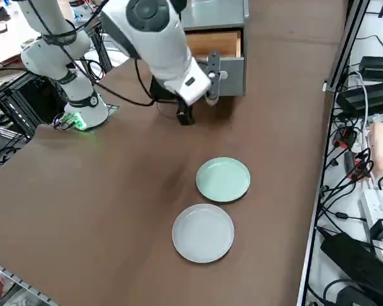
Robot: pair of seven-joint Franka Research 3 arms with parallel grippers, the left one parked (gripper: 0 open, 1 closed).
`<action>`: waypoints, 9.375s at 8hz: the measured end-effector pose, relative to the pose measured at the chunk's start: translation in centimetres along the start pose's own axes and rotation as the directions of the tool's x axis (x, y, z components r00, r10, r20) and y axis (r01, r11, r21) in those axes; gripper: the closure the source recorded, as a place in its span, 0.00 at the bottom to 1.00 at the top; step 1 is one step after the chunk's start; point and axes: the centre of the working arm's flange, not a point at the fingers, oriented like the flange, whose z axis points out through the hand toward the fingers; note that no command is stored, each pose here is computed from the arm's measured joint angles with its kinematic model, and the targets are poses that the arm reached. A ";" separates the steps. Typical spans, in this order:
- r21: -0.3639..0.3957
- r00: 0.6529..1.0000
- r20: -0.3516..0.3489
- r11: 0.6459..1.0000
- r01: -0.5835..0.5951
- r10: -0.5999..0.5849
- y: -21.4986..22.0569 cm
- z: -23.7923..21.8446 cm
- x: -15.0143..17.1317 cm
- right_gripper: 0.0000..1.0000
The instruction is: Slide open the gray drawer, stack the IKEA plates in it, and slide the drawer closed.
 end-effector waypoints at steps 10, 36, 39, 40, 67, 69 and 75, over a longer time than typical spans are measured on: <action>-0.201 0.726 -0.276 0.700 -0.685 0.631 11.8 17.1 -0.7 0.12; -0.036 0.880 -0.129 0.885 -0.465 0.457 -16.7 -10.2 -6.4 1.00; -0.106 0.935 -0.019 0.929 -0.354 0.354 -23.8 -3.8 -6.9 1.00; -0.147 0.945 -0.001 0.934 -0.324 0.328 -25.7 -1.7 -6.9 1.00; -0.203 0.551 -0.459 0.521 -0.829 0.697 24.7 7.7 -4.9 0.14; -0.194 0.540 -0.490 0.519 -0.832 0.684 26.2 9.4 -4.9 0.17; -0.175 0.530 -0.519 0.524 -0.833 0.670 27.7 12.9 -4.6 0.24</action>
